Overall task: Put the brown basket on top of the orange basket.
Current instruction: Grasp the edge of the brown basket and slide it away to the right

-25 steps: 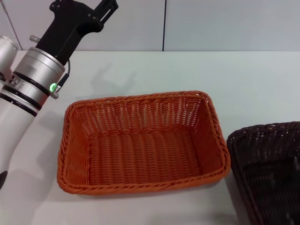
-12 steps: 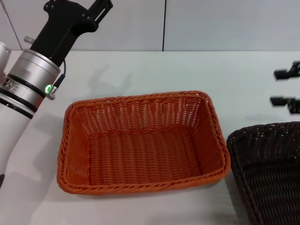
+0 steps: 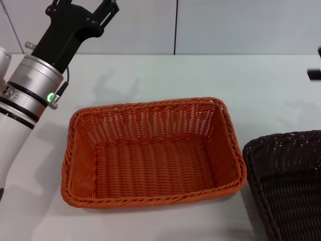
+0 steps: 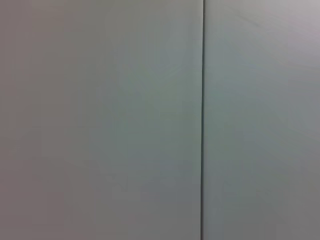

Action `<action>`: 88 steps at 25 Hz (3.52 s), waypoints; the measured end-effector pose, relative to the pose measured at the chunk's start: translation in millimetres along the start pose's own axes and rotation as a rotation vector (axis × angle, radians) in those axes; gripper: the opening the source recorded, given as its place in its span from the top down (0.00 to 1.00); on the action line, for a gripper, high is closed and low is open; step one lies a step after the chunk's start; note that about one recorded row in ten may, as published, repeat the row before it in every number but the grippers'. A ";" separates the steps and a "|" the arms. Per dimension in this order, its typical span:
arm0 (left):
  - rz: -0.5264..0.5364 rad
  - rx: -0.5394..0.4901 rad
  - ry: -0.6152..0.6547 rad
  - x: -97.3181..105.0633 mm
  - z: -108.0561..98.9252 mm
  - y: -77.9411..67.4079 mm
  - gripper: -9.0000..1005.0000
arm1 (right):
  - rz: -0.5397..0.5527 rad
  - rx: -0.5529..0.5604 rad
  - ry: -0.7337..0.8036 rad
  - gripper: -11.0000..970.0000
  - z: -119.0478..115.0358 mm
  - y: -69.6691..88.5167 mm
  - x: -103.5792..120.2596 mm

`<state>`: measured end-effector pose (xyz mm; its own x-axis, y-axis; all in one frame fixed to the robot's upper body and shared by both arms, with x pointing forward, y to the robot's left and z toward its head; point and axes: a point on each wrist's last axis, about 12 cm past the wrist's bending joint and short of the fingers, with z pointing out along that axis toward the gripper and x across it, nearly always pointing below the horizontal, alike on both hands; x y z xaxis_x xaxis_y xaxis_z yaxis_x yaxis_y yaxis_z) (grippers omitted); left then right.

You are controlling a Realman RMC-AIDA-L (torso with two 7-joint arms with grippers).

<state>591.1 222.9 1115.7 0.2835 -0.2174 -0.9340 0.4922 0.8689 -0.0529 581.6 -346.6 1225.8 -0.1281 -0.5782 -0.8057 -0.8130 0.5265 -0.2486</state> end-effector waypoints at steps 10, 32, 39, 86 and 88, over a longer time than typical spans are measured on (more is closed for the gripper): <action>0.003 -0.011 0.029 5.8 -1.8 2.3 0.16 | -0.092 -0.136 0.295 0.43 -0.4 -0.7 -8.3; 0.001 -0.024 0.057 11.1 -6.1 4.2 0.16 | -0.149 -0.311 0.328 0.43 30.2 16.7 -9.4; -0.001 -0.033 0.052 10.4 -5.0 5.6 0.16 | -0.137 -0.347 0.323 0.43 39.9 19.6 -4.3; -0.024 -0.084 0.068 14.5 -16.8 13.6 0.16 | -0.135 -0.337 0.439 0.54 57.4 25.9 29.0; -0.025 -0.085 0.068 14.5 -17.0 13.9 0.16 | -0.135 -0.345 0.459 0.62 55.7 28.0 30.7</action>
<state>588.0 239.3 1095.4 0.2137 -0.2111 -0.9538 0.4262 0.8987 -0.1034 586.6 -314.8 1164.1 -0.1811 -0.8770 -0.4451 -0.9670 0.2412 -0.0817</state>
